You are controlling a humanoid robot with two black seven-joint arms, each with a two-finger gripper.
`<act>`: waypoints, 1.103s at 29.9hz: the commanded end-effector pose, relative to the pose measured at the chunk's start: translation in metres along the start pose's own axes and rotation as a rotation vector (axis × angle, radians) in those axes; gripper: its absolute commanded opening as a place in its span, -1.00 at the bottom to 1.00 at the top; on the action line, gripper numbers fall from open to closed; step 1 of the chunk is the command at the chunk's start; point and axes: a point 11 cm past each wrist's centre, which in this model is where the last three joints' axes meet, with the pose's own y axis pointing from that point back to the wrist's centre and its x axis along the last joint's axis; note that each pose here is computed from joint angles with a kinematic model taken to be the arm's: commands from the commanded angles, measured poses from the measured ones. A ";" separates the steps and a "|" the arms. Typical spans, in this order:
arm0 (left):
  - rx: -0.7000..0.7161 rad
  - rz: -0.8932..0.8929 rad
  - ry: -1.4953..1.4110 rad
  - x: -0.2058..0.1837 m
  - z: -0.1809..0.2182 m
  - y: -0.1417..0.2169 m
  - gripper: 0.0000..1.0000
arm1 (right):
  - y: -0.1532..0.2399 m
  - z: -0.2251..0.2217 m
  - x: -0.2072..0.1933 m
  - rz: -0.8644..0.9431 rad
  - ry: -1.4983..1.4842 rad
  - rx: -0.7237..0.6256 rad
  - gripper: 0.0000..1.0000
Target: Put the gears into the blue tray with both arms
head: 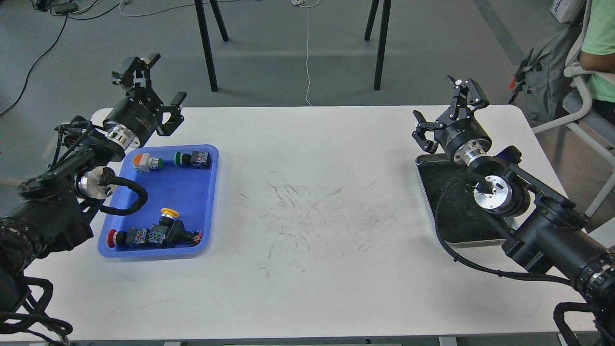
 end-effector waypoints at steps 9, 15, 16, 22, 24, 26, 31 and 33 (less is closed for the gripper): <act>0.004 0.059 -0.029 0.018 0.001 0.006 1.00 | 0.000 0.001 -0.001 -0.002 0.001 0.001 0.99; -0.007 0.050 -0.008 0.012 0.001 0.002 1.00 | -0.001 0.001 -0.001 -0.001 0.001 0.002 0.99; -0.012 0.049 -0.004 0.010 0.001 0.000 1.00 | -0.001 0.001 -0.001 0.000 0.002 0.002 0.99; -0.025 0.036 0.011 0.004 0.004 -0.005 1.00 | 0.000 0.001 0.001 0.004 0.003 0.002 0.99; -0.032 0.030 0.014 0.000 0.007 -0.008 1.00 | 0.000 0.002 0.001 0.004 0.004 0.000 0.99; -0.040 0.016 0.018 -0.006 0.009 -0.014 1.00 | 0.000 0.002 0.001 0.003 0.006 0.000 0.99; -0.049 0.016 0.011 -0.007 0.014 -0.017 1.00 | 0.000 0.002 0.000 0.002 0.005 0.000 0.99; -0.050 0.019 0.013 -0.007 0.015 -0.017 1.00 | -0.001 0.001 0.000 0.001 0.005 0.001 0.99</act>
